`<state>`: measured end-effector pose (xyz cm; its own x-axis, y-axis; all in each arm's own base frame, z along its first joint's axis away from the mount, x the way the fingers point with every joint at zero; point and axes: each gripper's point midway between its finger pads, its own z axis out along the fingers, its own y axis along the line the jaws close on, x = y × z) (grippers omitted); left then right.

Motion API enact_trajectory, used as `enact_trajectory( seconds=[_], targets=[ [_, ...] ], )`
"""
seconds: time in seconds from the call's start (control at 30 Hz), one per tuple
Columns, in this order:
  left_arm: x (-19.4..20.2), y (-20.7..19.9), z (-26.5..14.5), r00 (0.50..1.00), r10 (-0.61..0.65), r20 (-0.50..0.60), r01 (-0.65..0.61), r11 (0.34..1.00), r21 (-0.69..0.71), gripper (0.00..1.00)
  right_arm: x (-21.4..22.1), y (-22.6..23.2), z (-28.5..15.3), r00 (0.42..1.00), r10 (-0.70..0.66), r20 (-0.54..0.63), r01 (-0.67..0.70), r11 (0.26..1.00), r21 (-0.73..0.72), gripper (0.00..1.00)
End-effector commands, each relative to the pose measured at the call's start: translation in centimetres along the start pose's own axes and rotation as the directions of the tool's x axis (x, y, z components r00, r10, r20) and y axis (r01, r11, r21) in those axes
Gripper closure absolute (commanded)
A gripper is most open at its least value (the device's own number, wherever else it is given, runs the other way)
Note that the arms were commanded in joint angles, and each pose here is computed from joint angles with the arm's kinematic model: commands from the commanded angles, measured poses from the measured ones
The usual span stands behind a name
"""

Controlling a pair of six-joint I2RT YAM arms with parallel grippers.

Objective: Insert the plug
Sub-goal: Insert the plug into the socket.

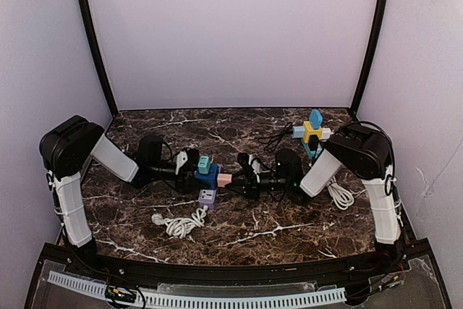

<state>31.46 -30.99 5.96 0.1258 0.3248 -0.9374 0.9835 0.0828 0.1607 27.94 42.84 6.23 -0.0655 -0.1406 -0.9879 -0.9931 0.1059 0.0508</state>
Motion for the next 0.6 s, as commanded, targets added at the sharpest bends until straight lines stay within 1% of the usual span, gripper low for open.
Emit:
enact_trajectory(
  seconds=[0.0, 0.07, 0.13, 0.23, 0.3, 0.43, 0.57],
  targets=[
    [5.7, -7.8, 2.7, 0.988, -0.014, -0.154, 0.044, 0.981, 0.190, 1.00, -5.3, -0.3, 4.4, 0.989, 0.043, 0.141, -0.045, 0.999, 0.010, 1.00],
    [5.7, -8.0, 2.7, 0.989, -0.011, -0.150, 0.041, 0.980, 0.197, 0.99, -6.4, 1.1, 4.8, 0.981, 0.006, 0.194, 0.008, 0.997, -0.075, 1.00],
    [5.6, -8.2, 2.6, 0.989, -0.002, -0.147, 0.033, 0.978, 0.208, 1.00, -7.2, 1.7, 4.9, 0.972, -0.044, 0.231, 0.070, 0.992, -0.106, 1.00],
    [5.6, -8.3, 2.6, 0.989, 0.001, -0.146, 0.031, 0.977, 0.211, 1.00, -7.6, 2.5, 5.3, 0.961, -0.111, 0.254, 0.154, 0.975, -0.158, 1.00],
    [5.6, -8.3, 2.6, 0.990, 0.001, -0.144, 0.030, 0.977, 0.213, 1.00, -7.9, 2.6, 5.9, 0.958, -0.131, 0.256, 0.181, 0.966, -0.185, 1.00],
    [5.6, -8.2, 2.6, 0.989, -0.002, -0.148, 0.033, 0.977, 0.210, 1.00, -9.0, 1.5, 7.3, 0.970, -0.100, 0.220, 0.139, 0.976, -0.167, 1.00],
    [5.8, -7.8, 2.8, 0.987, -0.009, -0.163, 0.040, 0.982, 0.184, 1.00, -9.2, 0.3, 7.8, 0.978, -0.059, 0.198, 0.076, 0.994, -0.079, 1.00]
  ],
)
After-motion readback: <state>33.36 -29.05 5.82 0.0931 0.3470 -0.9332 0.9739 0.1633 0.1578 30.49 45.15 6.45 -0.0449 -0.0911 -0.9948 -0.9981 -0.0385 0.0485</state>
